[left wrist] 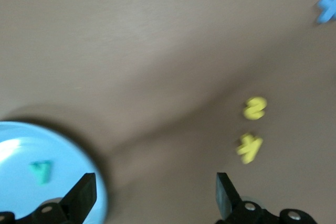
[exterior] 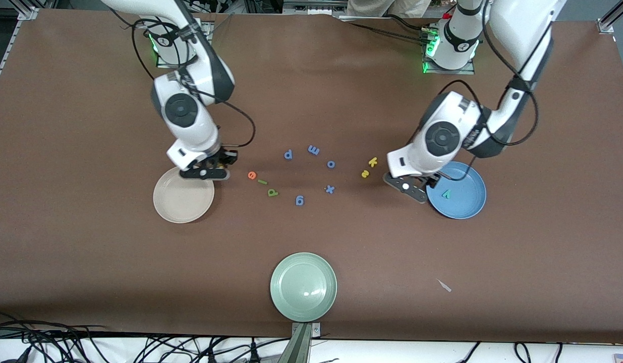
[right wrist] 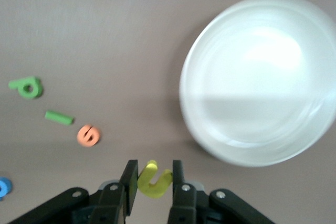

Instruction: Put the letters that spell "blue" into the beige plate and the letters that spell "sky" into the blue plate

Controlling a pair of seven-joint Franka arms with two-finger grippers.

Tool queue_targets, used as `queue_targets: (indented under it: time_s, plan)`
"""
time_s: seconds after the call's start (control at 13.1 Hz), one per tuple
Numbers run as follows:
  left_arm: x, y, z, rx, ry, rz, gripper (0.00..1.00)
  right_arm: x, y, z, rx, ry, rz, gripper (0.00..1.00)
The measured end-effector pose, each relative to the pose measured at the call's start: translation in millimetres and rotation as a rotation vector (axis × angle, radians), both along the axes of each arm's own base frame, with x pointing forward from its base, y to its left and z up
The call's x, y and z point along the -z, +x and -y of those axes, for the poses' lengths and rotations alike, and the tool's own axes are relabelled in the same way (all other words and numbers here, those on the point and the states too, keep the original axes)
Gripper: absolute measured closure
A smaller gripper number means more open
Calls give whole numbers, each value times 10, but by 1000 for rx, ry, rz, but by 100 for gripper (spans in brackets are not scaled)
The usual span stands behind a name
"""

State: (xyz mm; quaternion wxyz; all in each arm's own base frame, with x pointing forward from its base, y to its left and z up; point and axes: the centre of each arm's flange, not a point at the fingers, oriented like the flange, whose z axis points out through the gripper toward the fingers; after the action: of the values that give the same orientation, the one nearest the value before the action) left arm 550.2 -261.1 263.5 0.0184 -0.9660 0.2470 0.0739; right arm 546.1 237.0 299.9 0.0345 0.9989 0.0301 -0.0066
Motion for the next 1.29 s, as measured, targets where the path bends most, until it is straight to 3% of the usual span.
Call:
queue_targets:
  time_s: [0.15,0.3,0.61,0.68,0.76,1.14,1.29]
  plan:
    - [161,-174,382,-103,6,13,0,19,215,304,-69,-7,22,70]
    - [354,-312,643,-119,27,45,0,229,330,523,-79,-15,30,67]
    - [631,-433,828,-127,42,69,0,324,245,188,-34,-7,36,30]
    - [658,-454,871,-133,35,72,0,317,175,-7,-10,0,40,16]
    - [683,-475,908,-138,29,73,0,320,95,-194,19,4,43,13]
    - [850,-512,966,-141,4,68,0,739,-194,-790,98,12,66,16]
    - [895,-507,962,-116,10,86,5,965,-292,-930,100,8,67,19]
